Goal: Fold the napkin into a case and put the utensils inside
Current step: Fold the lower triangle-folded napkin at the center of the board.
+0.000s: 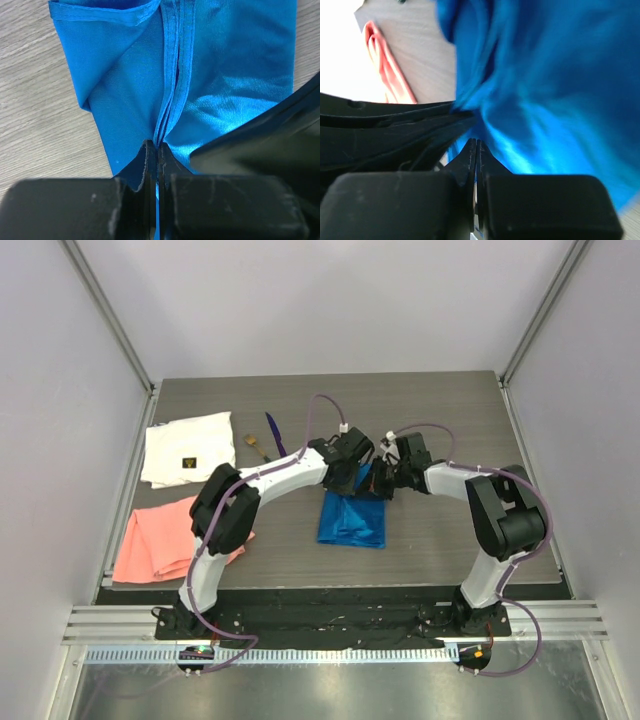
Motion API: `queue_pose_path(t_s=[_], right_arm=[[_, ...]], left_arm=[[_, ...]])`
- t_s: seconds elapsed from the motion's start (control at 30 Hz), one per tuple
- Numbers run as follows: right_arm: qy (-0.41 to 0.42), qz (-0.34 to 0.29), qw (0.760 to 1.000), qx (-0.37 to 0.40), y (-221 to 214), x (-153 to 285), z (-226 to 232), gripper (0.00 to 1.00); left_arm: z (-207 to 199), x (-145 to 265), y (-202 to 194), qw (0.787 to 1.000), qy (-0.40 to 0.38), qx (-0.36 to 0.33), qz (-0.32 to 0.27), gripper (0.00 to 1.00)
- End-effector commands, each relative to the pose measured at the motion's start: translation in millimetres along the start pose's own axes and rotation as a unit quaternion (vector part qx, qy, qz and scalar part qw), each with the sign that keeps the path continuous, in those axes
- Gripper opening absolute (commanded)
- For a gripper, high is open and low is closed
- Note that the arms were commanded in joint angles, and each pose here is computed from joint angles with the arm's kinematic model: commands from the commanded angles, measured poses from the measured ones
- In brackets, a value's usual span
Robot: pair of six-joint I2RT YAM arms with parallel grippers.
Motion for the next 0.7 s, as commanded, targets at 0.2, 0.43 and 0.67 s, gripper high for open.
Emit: queue_pose_path(t_s=[0.2,0.43,0.67], right_arm=[[0.03,-0.004,0.999,0.009,-13.8,-20.6,-2.0,0.01],[0.005,-0.005,1.0,0.005,-20.2,-31.8,-32.4,0.01],[0.018,0.002,1.0,-0.005,-24.8,-30.0,-28.7,0.01]], left_arm=[[-3.9,26.5,19.5,0.999,-0.03,0.025,-0.029,0.0],[-11.1,28.2,21.7,0.998,-0.051,0.035,-0.027,0.0],[-25.3,29.4,32.2,0.994,-0.086,0.057,-0.039,0.0]])
Point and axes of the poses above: each gripper's point midway between its finger pads, its own x axis back along the fingers, its own z axis along the line the jaws close on, y = z × x, the point moved 1 cm from there along x, back along the fingers, and after that the axes turned 12 degrees about -x, right-handed, at the moved point
